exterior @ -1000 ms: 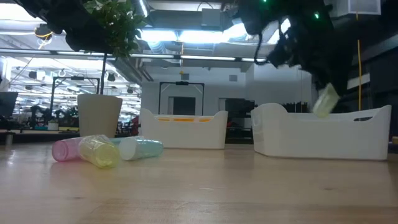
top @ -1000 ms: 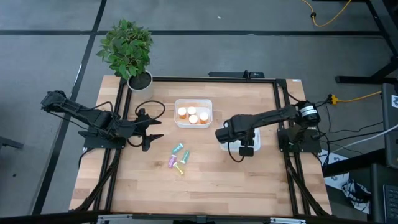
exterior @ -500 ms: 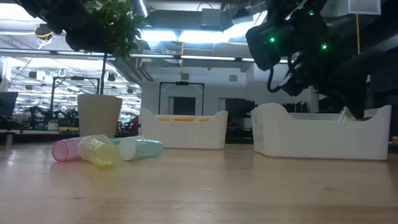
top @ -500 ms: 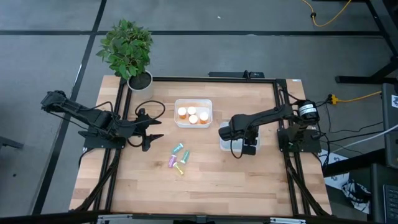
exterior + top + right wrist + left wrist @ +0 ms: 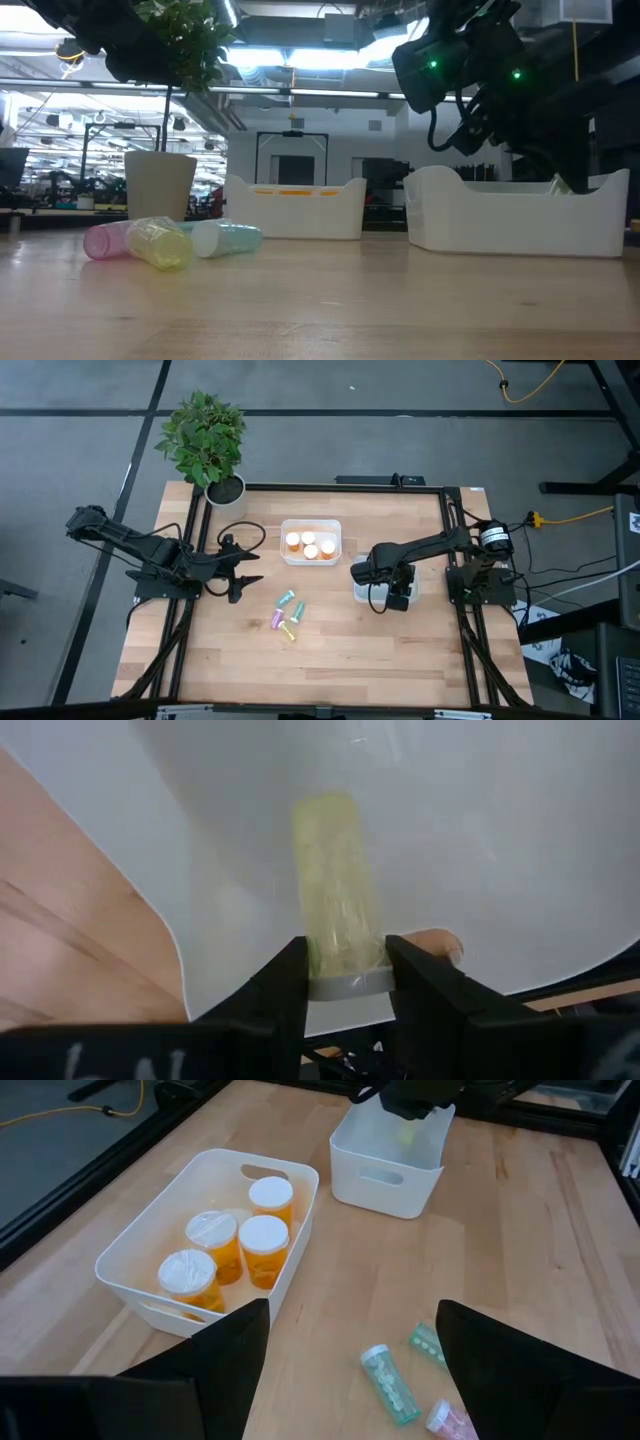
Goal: Pick and place medicine bottles into bin by pill shape (circle, oval)
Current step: Put the small yellow pill bottle into the bottom white bin
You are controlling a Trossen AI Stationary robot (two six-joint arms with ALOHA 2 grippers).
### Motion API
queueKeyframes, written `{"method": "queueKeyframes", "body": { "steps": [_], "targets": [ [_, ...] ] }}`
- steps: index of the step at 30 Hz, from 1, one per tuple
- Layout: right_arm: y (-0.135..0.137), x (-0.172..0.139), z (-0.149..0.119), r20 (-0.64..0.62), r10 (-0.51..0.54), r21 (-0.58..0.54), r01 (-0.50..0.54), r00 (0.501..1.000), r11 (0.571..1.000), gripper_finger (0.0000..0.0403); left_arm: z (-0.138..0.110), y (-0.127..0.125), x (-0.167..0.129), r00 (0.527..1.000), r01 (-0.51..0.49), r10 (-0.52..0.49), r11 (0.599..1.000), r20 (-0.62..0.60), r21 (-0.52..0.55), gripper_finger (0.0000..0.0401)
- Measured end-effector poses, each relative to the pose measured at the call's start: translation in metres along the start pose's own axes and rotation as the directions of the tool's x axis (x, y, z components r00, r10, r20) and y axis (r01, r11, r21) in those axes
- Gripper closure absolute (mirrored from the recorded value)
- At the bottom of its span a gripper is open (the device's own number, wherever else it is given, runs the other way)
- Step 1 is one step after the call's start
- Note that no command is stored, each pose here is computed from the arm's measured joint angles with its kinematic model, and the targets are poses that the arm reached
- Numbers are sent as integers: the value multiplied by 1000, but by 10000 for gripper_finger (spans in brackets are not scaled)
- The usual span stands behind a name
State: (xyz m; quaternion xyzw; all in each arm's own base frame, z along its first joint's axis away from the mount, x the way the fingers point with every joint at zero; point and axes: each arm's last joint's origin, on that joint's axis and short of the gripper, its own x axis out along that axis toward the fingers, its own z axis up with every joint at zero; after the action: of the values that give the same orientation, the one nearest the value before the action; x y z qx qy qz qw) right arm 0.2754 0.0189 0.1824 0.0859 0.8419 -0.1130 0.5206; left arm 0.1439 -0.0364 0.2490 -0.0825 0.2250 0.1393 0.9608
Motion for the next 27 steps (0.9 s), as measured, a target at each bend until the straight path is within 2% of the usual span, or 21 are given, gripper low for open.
{"method": "queueKeyframes", "body": {
  "steps": [16, 22, 27],
  "targets": [
    [0, 0, 0, 0, 0, 24, 0, 1000, 1000, 274, 0, 0, 0, 1000, 0, 0, 1000, 0, 0, 120],
    [0, 0, 0, 0, 0, 97, 0, 1000, 995, 259, 0, 0, 0, 1000, 1, -1, 1000, 0, 0, 120],
    [0, 0, 0, -1, 0, 98, 0, 1000, 995, 246, 0, 0, 0, 1000, 0, 0, 1000, 0, 0, 120]
  ]
}}
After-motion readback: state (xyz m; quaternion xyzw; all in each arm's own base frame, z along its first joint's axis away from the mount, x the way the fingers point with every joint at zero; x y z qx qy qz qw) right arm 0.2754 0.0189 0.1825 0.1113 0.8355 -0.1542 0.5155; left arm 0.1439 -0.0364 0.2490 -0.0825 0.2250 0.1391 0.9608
